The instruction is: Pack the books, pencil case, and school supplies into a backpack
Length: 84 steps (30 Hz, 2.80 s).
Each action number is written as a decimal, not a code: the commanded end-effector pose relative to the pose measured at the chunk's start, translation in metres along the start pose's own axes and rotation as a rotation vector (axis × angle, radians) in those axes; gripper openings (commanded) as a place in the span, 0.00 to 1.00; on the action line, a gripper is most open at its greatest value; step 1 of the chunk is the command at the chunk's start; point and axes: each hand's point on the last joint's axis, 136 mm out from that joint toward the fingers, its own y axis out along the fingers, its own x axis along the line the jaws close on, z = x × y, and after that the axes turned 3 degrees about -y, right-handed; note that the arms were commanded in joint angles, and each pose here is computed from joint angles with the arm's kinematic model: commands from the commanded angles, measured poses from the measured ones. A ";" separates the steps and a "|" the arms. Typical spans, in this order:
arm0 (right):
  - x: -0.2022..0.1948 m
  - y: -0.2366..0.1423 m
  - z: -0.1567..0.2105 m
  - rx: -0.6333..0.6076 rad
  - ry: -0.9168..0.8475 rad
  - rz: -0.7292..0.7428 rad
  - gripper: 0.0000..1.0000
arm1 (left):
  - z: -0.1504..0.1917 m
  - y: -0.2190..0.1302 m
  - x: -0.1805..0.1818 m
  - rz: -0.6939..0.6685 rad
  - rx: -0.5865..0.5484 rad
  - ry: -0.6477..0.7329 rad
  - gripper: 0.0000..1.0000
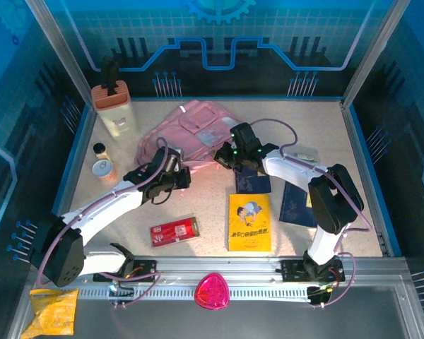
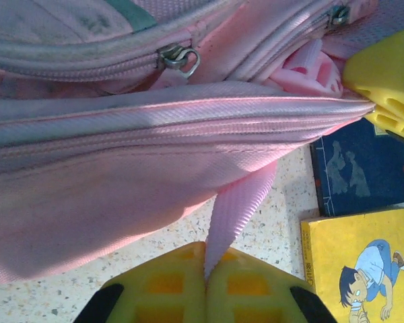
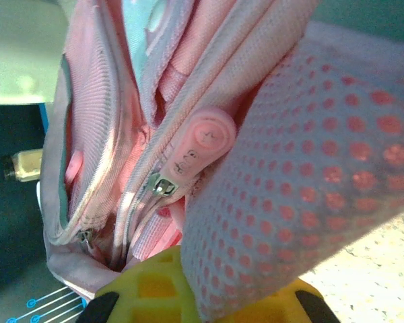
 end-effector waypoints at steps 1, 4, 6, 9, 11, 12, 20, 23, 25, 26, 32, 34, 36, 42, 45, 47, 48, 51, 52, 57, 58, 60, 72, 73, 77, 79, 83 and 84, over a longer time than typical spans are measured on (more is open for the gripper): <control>-0.013 -0.019 -0.036 -0.114 -0.024 0.063 0.00 | 0.004 -0.011 0.031 -0.099 0.038 -0.013 0.00; -0.015 -0.024 -0.043 -0.115 -0.013 0.049 0.00 | 0.002 -0.017 0.029 -0.085 0.047 -0.005 0.00; -0.010 -0.027 -0.046 -0.117 -0.030 0.040 0.00 | 0.006 -0.020 0.008 0.023 0.102 0.009 0.00; -0.005 -0.025 -0.045 -0.109 -0.039 0.030 0.00 | 0.020 -0.022 -0.029 0.199 0.182 0.040 0.21; -0.003 -0.023 -0.044 -0.098 -0.030 0.017 0.00 | 0.022 -0.029 -0.042 0.237 0.184 0.078 0.36; -0.001 -0.023 -0.043 -0.093 -0.027 0.011 0.00 | 0.020 -0.034 -0.043 0.230 0.168 0.092 0.41; 0.032 -0.043 -0.041 -0.087 -0.025 -0.097 0.00 | -0.007 -0.044 -0.037 0.133 0.073 0.113 0.52; 0.040 -0.051 -0.040 -0.095 -0.018 -0.126 0.00 | -0.011 -0.035 -0.048 0.159 0.057 0.104 0.52; 0.044 -0.053 -0.037 -0.101 -0.025 -0.126 0.03 | -0.015 -0.031 -0.059 0.198 0.043 0.051 0.52; 0.045 -0.052 -0.034 -0.102 -0.031 -0.119 0.04 | -0.015 -0.029 -0.066 0.221 0.035 0.030 0.52; 0.036 -0.026 -0.011 -0.053 0.028 -0.116 0.08 | -0.012 -0.003 -0.068 0.251 -0.025 -0.178 0.53; 0.035 -0.019 -0.002 -0.026 0.033 -0.121 0.13 | -0.010 0.005 -0.061 0.208 -0.039 -0.216 0.53; 0.029 -0.014 0.003 -0.007 0.030 -0.100 0.20 | -0.006 0.015 -0.042 0.134 -0.058 -0.267 0.52; -0.017 -0.009 0.007 0.001 0.077 -0.018 0.49 | -0.004 0.038 0.013 0.015 -0.073 -0.379 0.50; -0.044 -0.008 0.005 0.010 0.118 0.034 0.60 | -0.003 0.041 0.020 -0.009 -0.071 -0.366 0.49; -0.057 -0.007 0.000 -0.003 0.154 0.035 0.67 | -0.002 0.041 0.021 -0.016 -0.065 -0.352 0.49; -0.059 -0.008 -0.002 -0.008 0.158 0.036 0.69 | -0.002 0.041 0.021 -0.019 -0.062 -0.348 0.49; -0.067 -0.001 -0.009 0.008 0.168 0.064 0.76 | 0.000 0.040 0.021 -0.020 -0.056 -0.346 0.48; -0.071 0.003 -0.010 0.013 0.176 0.072 0.77 | 0.000 0.038 0.021 -0.021 -0.055 -0.346 0.48; -0.072 0.025 -0.024 0.021 0.182 0.065 0.58 | 0.002 0.029 0.018 -0.020 -0.043 -0.331 0.47; -0.070 0.028 -0.026 0.027 0.182 0.067 0.50 | 0.003 0.026 0.016 -0.018 -0.035 -0.328 0.47; -0.071 0.030 -0.028 0.018 0.191 0.071 0.36 | 0.008 0.019 0.012 -0.022 -0.027 -0.316 0.47; 0.001 -0.015 -0.022 -0.030 0.180 -0.094 0.03 | 0.038 0.008 -0.068 0.054 -0.032 -0.098 0.46; 0.007 -0.019 -0.019 -0.033 0.175 -0.101 0.03 | 0.038 0.009 -0.076 0.059 -0.037 -0.070 0.46; 0.021 -0.026 -0.014 -0.023 0.182 -0.127 0.02 | 0.032 0.017 -0.096 0.075 -0.057 -0.018 0.46; 0.028 -0.029 -0.014 -0.026 0.181 -0.133 0.02 | 0.024 0.023 -0.096 0.033 -0.082 0.006 0.48; 0.037 -0.037 -0.017 -0.035 0.186 -0.145 0.02 | 0.013 0.029 -0.089 -0.072 -0.114 0.056 0.49; 0.039 -0.040 -0.017 -0.037 0.184 -0.148 0.02 | 0.010 0.030 -0.087 -0.089 -0.127 0.060 0.49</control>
